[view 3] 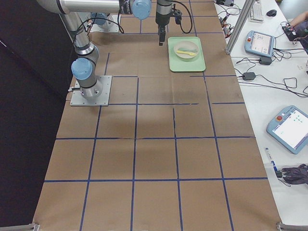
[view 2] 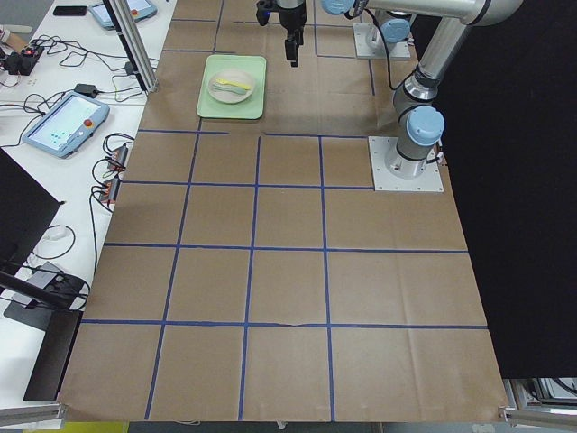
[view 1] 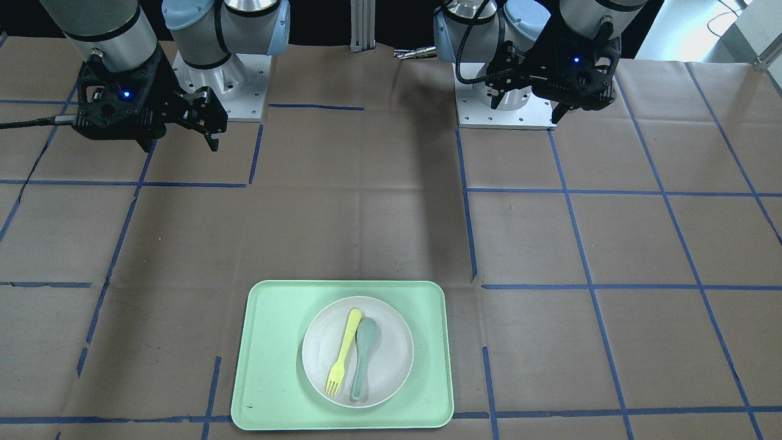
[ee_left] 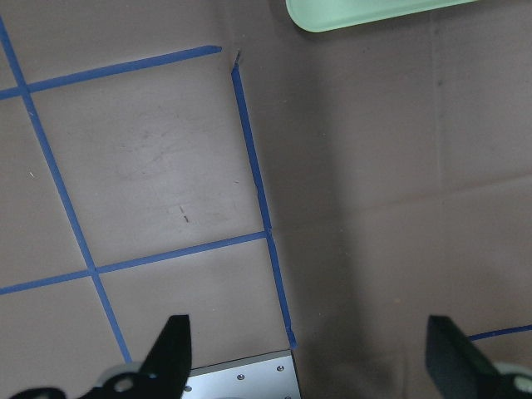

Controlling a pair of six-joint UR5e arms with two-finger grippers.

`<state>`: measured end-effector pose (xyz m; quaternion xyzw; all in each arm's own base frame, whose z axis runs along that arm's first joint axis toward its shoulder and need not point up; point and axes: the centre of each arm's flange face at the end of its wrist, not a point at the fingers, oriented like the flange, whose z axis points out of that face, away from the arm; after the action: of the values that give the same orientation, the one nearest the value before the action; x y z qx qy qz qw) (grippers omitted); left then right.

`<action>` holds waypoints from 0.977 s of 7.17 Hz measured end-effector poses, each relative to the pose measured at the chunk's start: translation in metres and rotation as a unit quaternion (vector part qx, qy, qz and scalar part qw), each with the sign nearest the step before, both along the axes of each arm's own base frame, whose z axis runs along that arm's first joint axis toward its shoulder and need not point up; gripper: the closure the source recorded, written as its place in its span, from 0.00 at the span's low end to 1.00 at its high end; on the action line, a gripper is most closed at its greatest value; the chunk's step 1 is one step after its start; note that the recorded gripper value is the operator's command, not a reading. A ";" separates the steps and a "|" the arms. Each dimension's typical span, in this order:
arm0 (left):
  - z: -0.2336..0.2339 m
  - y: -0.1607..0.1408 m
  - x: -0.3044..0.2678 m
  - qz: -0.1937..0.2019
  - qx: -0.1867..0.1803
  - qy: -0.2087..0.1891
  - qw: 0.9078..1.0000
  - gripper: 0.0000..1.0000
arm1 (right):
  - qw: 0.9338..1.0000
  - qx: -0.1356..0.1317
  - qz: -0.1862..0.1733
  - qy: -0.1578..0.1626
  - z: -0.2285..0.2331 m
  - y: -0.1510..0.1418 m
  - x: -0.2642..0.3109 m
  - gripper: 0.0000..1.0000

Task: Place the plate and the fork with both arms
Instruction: 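Open the left gripper and lift it back from the plate, then move the right gripper over the yellow fork on the plate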

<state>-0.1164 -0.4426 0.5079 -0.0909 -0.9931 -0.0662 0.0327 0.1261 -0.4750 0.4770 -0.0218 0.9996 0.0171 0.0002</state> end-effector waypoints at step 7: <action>-0.003 -0.002 -0.016 -0.025 -0.022 -0.040 0.999 0.00 | 0.999 -0.025 -0.027 -0.005 -0.021 -0.151 0.098 0.00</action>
<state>-0.1322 -0.4450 0.5051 -0.1135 -0.9923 -0.0488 -0.0111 0.2241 -0.6265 0.4562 0.0054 0.9999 -0.0085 0.0053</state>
